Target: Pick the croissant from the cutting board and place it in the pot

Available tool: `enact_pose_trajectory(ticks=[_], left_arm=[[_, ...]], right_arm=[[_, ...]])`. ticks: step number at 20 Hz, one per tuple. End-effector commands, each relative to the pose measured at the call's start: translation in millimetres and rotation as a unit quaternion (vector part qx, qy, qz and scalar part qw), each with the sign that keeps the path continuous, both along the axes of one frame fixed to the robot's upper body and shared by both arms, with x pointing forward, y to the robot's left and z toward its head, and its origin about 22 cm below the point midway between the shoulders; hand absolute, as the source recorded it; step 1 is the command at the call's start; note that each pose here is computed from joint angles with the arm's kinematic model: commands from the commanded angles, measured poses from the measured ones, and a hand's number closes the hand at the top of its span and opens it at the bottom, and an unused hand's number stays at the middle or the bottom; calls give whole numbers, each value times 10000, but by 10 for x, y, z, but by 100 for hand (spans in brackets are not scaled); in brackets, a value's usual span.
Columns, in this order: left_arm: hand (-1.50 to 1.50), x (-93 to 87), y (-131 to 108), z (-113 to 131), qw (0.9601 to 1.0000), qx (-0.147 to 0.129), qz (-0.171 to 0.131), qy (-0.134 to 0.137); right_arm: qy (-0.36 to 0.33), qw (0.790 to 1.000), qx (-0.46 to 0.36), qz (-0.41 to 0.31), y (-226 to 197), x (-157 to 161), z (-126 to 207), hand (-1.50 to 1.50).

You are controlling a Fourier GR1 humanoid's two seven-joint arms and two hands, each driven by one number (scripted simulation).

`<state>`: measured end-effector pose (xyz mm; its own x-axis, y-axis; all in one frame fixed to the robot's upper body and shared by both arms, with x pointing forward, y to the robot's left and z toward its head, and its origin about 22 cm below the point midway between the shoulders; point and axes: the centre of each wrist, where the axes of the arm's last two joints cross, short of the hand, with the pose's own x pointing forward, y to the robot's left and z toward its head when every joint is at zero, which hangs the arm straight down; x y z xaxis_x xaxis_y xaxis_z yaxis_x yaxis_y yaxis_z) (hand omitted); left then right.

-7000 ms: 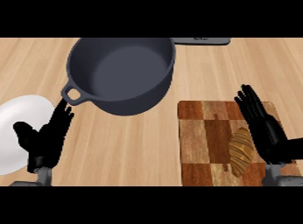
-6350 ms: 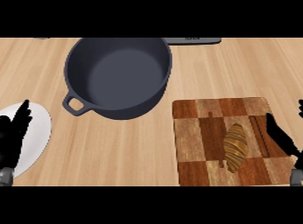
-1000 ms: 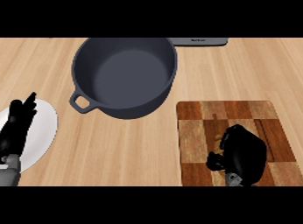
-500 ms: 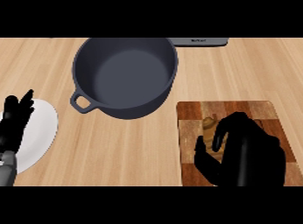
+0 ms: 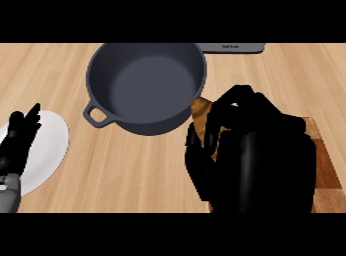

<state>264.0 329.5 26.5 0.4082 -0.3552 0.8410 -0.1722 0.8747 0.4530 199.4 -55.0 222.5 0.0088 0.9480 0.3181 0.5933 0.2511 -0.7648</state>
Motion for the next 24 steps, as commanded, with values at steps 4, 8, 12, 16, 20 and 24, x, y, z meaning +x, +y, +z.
enact_pose_trajectory(ticks=[4,8,12,16,20,24], left_arm=[[0,60,-23,-3,9998,-68,-163,-57],[0,51,-243,68,9996,-93,-281,-20],[0,183,-101,236,9995,-105,-262,-125],[0,211,-116,87,9999,10,-97,-89],[0,277,-178,138,9995,-28,-285,-119],[0,240,-374,43,9994,31,-300,-175]], right_arm=[[668,9972,257,-222,404,331,436,150],[1066,9928,468,-295,422,836,570,150],[1332,9884,659,-312,578,1126,498,150],[1699,9831,670,-121,651,1407,402,150],[2176,9727,787,-161,717,1662,253,150],[2618,9544,1413,-244,571,1847,-57,150]])
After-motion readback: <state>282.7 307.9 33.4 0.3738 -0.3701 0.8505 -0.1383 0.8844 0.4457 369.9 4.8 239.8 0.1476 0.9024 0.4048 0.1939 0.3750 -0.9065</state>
